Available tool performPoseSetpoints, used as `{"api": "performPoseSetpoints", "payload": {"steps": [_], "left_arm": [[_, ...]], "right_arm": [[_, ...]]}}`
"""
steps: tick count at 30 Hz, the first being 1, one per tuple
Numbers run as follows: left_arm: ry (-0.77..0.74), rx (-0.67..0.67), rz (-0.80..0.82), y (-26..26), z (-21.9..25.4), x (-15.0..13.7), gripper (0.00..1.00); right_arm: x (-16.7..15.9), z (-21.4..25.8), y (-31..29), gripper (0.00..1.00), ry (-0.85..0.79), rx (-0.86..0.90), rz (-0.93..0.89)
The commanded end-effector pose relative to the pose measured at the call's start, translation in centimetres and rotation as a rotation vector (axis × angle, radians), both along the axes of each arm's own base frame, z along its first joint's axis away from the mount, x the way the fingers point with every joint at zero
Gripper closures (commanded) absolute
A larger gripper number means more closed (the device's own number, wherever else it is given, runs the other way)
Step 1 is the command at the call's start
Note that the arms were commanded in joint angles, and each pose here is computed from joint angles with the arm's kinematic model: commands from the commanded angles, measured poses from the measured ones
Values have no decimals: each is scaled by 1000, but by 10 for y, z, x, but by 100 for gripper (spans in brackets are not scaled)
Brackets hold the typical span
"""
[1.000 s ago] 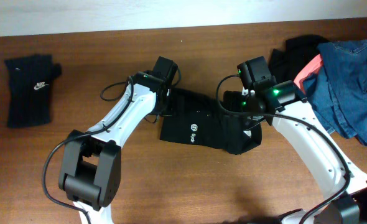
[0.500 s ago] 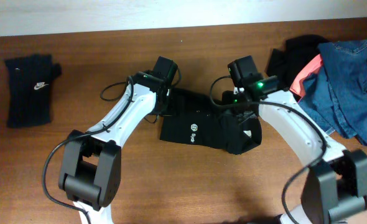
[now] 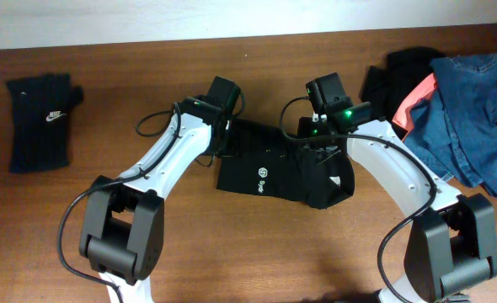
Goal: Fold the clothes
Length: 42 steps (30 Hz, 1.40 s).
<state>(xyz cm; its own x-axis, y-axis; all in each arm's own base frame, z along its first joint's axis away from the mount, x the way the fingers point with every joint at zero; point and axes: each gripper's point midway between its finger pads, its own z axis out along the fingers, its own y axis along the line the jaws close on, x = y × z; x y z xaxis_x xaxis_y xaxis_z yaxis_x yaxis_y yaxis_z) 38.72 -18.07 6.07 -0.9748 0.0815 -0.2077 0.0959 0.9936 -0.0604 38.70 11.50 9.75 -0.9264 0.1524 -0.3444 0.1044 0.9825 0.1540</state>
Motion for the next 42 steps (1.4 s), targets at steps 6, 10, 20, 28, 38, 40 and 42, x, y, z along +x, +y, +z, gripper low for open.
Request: {"api": "performPoseSetpoints", "payload": {"steps": [6, 10, 20, 28, 38, 40, 42], "left_arm": [[-17, 5, -10, 2, 7, -1, 1], [-17, 5, -10, 2, 7, -1, 1], [-17, 5, -10, 2, 7, -1, 1], [-17, 5, -10, 2, 7, -1, 1], [-17, 5, -10, 2, 7, -1, 1], [-17, 5, -10, 2, 7, -1, 1], [-17, 5, -10, 2, 7, -1, 1]], "right_arm": [[3, 0, -1, 62, 0, 18, -53], [3, -1, -2, 86, 3, 14, -59], [-1, -4, -26, 96, 22, -58, -167], [-5, -7, -47, 96, 51, -80, -214], [-7, -9, -60, 96, 51, -131, -266], [-9, -12, -66, 96, 53, -154, -298], [-10, -18, -68, 96, 50, -159, -313]]}}
